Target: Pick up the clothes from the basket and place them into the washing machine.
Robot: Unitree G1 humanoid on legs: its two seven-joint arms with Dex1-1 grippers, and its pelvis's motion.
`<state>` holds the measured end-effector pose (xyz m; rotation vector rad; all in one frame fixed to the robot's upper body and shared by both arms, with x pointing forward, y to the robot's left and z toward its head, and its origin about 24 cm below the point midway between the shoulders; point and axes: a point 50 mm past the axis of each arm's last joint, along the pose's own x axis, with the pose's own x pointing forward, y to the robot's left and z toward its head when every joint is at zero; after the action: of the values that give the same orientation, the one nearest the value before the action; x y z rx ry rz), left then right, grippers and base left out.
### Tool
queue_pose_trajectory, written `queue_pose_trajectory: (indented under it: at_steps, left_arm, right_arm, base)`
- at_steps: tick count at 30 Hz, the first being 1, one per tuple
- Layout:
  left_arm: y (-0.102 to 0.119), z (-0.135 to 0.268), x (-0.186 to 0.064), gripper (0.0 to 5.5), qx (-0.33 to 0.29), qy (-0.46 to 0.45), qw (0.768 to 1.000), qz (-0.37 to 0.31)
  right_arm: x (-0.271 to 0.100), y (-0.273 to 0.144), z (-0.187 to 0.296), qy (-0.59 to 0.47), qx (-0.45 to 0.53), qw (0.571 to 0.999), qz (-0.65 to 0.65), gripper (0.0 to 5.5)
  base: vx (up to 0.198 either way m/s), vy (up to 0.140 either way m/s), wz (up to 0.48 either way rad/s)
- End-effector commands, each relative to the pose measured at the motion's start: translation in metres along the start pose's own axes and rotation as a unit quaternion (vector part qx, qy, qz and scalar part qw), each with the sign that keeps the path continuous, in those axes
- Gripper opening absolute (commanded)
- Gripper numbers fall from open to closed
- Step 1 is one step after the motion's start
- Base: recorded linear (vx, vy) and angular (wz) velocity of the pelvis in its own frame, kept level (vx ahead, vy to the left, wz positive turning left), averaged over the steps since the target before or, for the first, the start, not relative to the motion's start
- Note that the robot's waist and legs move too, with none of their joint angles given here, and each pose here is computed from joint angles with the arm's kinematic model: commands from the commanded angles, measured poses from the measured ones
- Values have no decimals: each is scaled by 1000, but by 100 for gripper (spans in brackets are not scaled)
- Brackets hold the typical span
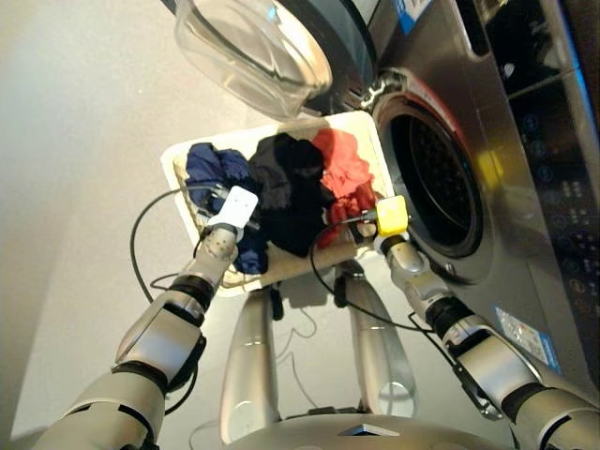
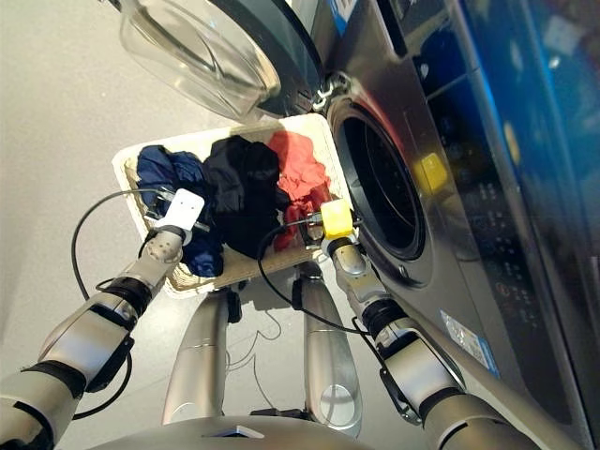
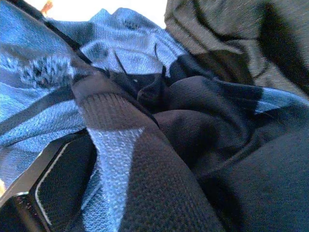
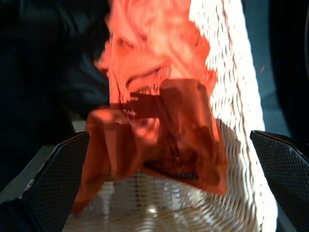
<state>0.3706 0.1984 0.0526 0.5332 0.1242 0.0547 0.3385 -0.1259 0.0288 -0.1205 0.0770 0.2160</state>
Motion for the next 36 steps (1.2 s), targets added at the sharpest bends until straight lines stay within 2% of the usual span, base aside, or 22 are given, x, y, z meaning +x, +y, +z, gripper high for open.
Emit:
queue_pose_trajectory:
  at_steps: [1, 7, 14, 15, 17, 18, 26, 30, 34, 35, 36]
  left_arm:
    - [30, -11, 0, 550, -51, 23, 996, 73]
    - [40, -14, 2, 550, -78, 50, 990, 104]
    - [38, -22, 1, 550, -88, 84, 987, 105]
    - [37, -23, 1, 328, -87, 85, 987, 102]
    - [35, -26, -1, 17, -88, 89, 987, 97]
    - [33, -26, -2, 0, -89, 87, 988, 96]
    - [10, -36, -10, 0, -95, 83, 990, 59]
    - [-9, -35, -17, 0, -134, 58, 989, 25]
    - [-34, -20, -27, 0, -223, 2, 975, -18]
    - [-34, -21, -27, 0, -223, 3, 975, -18]
    - [-44, 0, -37, 0, -283, -59, 956, -48]
  right_arm:
    - [0, 16, 20, -63, 33, 997, 20, 550]
    - [1, 16, 19, -60, 39, 997, 10, 550]
    - [2, 17, 18, -56, 44, 997, 10, 550]
    - [2, 17, 17, -55, 43, 997, 10, 550]
    - [1, 16, 15, -53, 44, 998, 10, 550]
    - [0, 15, 15, -53, 43, 998, 10, 550]
    - [-7, 10, 2, -34, 43, 998, 9, 550]
    - [-12, 8, -6, -22, 48, 999, 11, 550]
    - [-19, 4, -14, -10, 36, 999, 15, 550]
    - [-19, 4, -14, -10, 36, 999, 15, 550]
    - [-23, 4, -14, -14, 4, 999, 29, 550]
  base:
    - [0, 0, 0]
    - [0, 0, 0]
    - [0, 0, 0]
    - [0, 0, 0]
    - [0, 0, 0]
    - [0, 0, 0]
    - [0, 0, 0]
    - [9, -15, -94]
    - [0, 0, 0]
    - [28, -52, 77]
    - [32, -56, 58]
